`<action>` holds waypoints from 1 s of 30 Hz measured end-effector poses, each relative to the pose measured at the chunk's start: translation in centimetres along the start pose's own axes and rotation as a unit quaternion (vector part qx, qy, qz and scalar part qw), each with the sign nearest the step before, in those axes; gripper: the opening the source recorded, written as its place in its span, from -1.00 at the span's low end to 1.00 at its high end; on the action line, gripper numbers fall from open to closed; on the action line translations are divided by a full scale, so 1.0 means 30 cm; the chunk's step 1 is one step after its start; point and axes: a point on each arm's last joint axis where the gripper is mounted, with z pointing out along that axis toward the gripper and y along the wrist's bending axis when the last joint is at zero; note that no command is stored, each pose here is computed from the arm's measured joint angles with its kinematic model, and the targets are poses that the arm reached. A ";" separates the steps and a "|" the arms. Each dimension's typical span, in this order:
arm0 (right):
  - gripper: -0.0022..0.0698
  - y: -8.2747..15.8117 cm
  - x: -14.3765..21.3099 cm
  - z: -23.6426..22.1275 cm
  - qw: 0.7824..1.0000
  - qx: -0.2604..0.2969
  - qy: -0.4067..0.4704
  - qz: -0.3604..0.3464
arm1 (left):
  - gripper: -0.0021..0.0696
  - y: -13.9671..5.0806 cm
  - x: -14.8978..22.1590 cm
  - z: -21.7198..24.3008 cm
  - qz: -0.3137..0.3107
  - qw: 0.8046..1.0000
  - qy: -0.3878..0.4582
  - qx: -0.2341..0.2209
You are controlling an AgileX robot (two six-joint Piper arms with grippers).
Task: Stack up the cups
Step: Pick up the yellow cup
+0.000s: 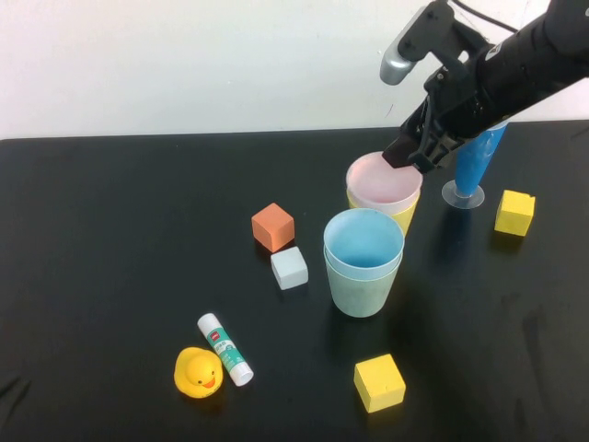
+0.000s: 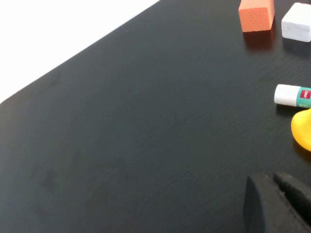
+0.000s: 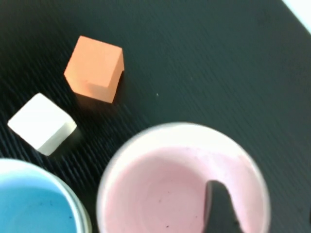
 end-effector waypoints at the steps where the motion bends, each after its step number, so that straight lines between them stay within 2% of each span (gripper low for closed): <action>1: 0.11 0.000 0.000 0.000 1.000 0.000 0.000 0.000 | -0.94 0.000 0.000 0.000 0.000 1.000 0.000 0.000; 9: 0.13 -0.008 -0.005 0.002 1.000 0.011 -0.008 0.002 | -0.94 0.000 0.000 0.000 0.000 1.000 0.000 0.000; 19: 0.14 -0.028 0.053 0.129 1.000 -0.005 0.023 0.015 | -0.94 0.000 0.000 0.000 0.000 1.000 0.000 0.000; 25: 0.12 -0.031 0.067 0.155 0.999 -0.010 0.030 0.020 | -0.94 0.000 0.000 0.000 0.000 1.000 0.000 0.000; 27: 0.03 -0.032 0.073 0.166 0.999 -0.012 0.033 0.022 | -0.94 0.000 0.000 0.000 0.000 1.000 0.000 0.000; 30: -0.35 -0.035 0.074 0.173 0.999 -0.009 0.032 0.021 | -0.94 0.000 0.000 0.000 0.001 1.000 0.000 0.000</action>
